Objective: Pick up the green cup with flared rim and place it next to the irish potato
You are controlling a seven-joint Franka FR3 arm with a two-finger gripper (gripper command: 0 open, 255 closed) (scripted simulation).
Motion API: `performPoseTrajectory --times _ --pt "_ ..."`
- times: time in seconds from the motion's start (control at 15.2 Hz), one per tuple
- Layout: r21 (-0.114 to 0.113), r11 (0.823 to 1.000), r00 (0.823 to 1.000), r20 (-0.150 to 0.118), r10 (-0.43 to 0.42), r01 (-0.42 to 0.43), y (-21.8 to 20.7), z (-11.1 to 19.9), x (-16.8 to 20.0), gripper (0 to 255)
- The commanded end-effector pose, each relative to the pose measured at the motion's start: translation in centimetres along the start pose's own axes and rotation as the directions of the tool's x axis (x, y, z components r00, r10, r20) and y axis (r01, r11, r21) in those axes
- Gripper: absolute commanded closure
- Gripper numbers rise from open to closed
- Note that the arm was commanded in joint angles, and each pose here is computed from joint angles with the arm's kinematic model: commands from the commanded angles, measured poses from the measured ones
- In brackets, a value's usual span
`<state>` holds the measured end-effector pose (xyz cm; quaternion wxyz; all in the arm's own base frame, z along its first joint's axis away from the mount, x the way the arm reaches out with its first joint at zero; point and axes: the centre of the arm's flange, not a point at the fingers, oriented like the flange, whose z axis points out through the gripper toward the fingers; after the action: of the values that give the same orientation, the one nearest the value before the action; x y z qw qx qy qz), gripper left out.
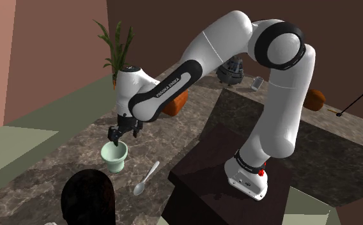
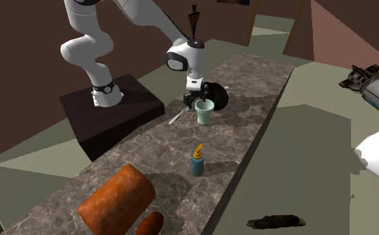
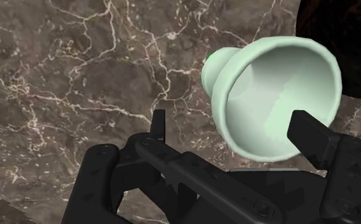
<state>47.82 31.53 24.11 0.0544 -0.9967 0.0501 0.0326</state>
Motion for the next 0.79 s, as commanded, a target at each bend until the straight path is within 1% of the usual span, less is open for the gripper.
performPoseTrajectory --times 0.0,0.4,0.73 --pt "0.001 1.0 1.0 -0.002 0.001 -0.001 -0.2 1.2 0.4 0" --pt "0.001 1.0 1.0 -0.002 0.001 -0.001 -0.2 4.2 0.4 0" --pt "0.001 1.0 1.0 -0.002 0.001 -0.001 -0.2 4.2 0.4 0"
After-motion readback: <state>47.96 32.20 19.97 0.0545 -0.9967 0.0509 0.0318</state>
